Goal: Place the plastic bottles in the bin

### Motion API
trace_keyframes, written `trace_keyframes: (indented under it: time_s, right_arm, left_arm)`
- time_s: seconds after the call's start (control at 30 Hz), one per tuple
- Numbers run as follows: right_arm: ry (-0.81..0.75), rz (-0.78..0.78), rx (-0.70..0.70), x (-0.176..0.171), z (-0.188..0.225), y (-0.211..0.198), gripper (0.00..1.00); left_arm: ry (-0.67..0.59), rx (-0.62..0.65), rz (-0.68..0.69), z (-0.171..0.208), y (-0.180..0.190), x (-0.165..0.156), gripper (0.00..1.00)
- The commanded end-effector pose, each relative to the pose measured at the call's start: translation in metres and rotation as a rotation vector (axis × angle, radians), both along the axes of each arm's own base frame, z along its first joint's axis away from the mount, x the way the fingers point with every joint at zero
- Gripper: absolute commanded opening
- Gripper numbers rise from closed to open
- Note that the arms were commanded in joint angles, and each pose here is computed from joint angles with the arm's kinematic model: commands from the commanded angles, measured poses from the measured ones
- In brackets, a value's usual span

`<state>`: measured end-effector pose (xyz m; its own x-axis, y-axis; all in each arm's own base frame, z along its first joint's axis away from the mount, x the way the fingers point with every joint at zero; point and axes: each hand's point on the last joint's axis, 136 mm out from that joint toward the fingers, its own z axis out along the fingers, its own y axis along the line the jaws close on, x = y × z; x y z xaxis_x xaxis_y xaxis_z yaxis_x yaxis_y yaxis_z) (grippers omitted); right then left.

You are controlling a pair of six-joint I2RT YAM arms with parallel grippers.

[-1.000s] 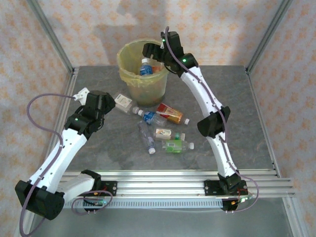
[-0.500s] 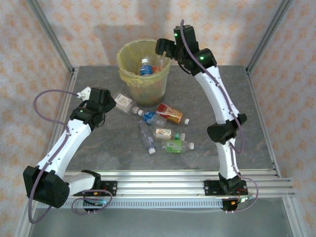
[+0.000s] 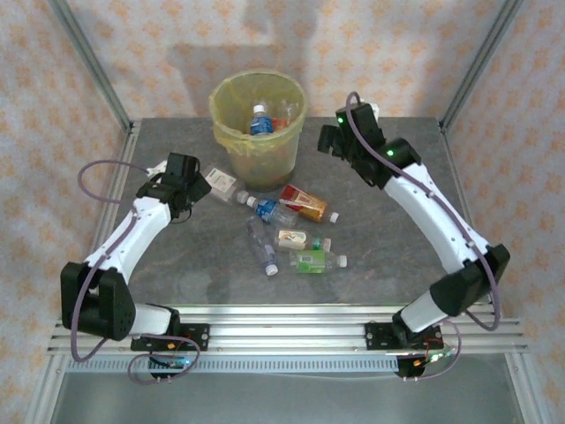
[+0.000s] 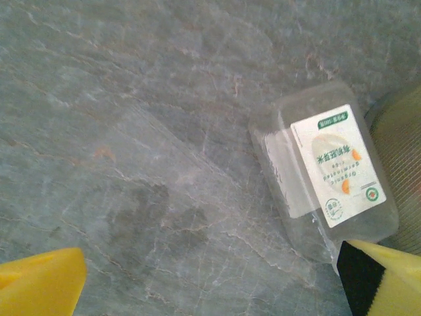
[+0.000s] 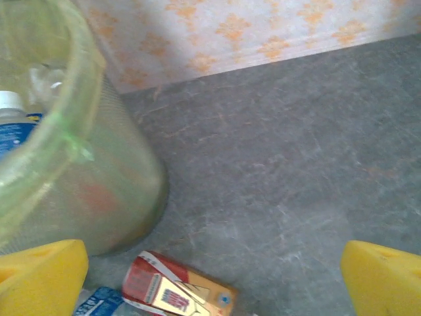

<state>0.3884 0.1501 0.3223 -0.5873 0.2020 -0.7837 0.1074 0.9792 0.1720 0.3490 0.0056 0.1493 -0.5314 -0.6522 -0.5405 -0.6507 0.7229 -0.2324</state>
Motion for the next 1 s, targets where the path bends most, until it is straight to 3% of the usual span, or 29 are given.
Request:
trace_keyframes:
  time_s: [0.0,0.23,0.43,0.63,0.97]
  right_arm:
    - [-0.041,-0.089,-0.002,-0.004,-0.003,-0.019,0.99]
    - [0.043,-0.118,-0.019,-0.02,-0.04,-0.028,0.99]
    - [0.066,-0.146,-0.034,-0.032,-0.052,-0.039,0.99]
    - [0.076,-0.178,-0.036,-0.039,-0.063,-0.046,0.99]
    - [0.118,-0.199,-0.057,-0.046,-0.083,-0.053,0.99]
  left_arm:
    - [-0.008,-0.061,-0.018,-0.012,-0.009,0.011,1.0]
    - [0.02,-0.168,-0.03,-0.032,-0.03,0.013,1.0]
    - [0.064,-0.163,-0.019,-0.04,-0.037,-0.023,1.0]
    - [0.059,-0.243,-0.057,-0.052,-0.073,-0.059,1.0]
    - [0.055,-0.268,-0.285,-0.049,-0.15,-0.072,1.0]
